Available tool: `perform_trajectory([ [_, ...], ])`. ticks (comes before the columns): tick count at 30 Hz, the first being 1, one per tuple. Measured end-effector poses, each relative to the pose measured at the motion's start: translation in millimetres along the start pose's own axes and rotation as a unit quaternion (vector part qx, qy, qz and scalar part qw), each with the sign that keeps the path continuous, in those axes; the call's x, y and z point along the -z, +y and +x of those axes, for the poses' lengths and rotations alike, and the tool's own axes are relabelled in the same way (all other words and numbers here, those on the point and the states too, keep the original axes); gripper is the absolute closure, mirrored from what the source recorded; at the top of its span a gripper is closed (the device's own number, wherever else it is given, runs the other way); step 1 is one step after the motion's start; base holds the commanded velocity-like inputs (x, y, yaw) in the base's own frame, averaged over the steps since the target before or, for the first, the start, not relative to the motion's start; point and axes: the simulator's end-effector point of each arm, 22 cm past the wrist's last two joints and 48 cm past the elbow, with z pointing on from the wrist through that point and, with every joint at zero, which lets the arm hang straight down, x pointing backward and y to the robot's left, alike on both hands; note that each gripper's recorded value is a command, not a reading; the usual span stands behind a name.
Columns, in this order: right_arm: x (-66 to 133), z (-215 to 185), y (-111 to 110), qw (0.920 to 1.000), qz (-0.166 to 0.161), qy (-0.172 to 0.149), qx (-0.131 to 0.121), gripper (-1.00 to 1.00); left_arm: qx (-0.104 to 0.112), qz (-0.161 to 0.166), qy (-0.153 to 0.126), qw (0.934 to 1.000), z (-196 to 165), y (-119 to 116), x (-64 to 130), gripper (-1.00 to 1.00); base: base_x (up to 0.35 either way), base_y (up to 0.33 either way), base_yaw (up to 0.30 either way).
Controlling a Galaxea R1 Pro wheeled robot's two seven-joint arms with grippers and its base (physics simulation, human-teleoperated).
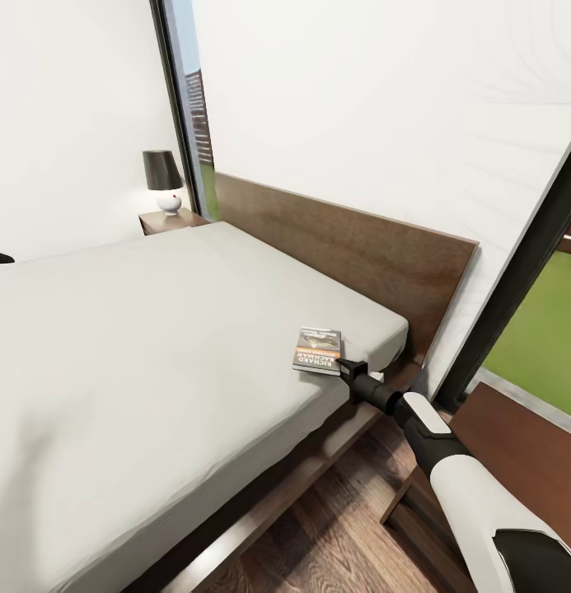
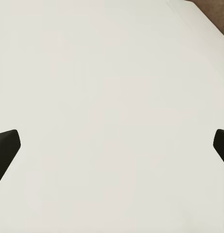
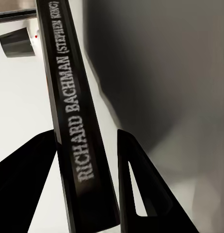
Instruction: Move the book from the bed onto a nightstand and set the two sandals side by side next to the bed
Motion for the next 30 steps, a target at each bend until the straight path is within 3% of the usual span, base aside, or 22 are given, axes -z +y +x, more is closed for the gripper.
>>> perform_trajectory([
  [10,0.1,-0.2,0.0,1.0,0.0,0.0,0.0,1.0,-0.001,-0.001,0.001,1.0,0.3,0.0,-0.2,-1.0,0.0,0.0,0.0],
  [21,3.6,0.8,24.5,1.0,0.001,0.001,0.001,1.0,-0.001,-0.002,0.01,1.0,-16.5,-7.7,2.8,-1.0,0.0,0.0,0.0],
  [30,6.8,5.3,45.3,0.9999,0.0,0.01,0.001,1.0,0.015,-0.003,0.047,0.9988,-5.9,-7.3,-6.4,-1.0,0.0,0.0,0.0],
])
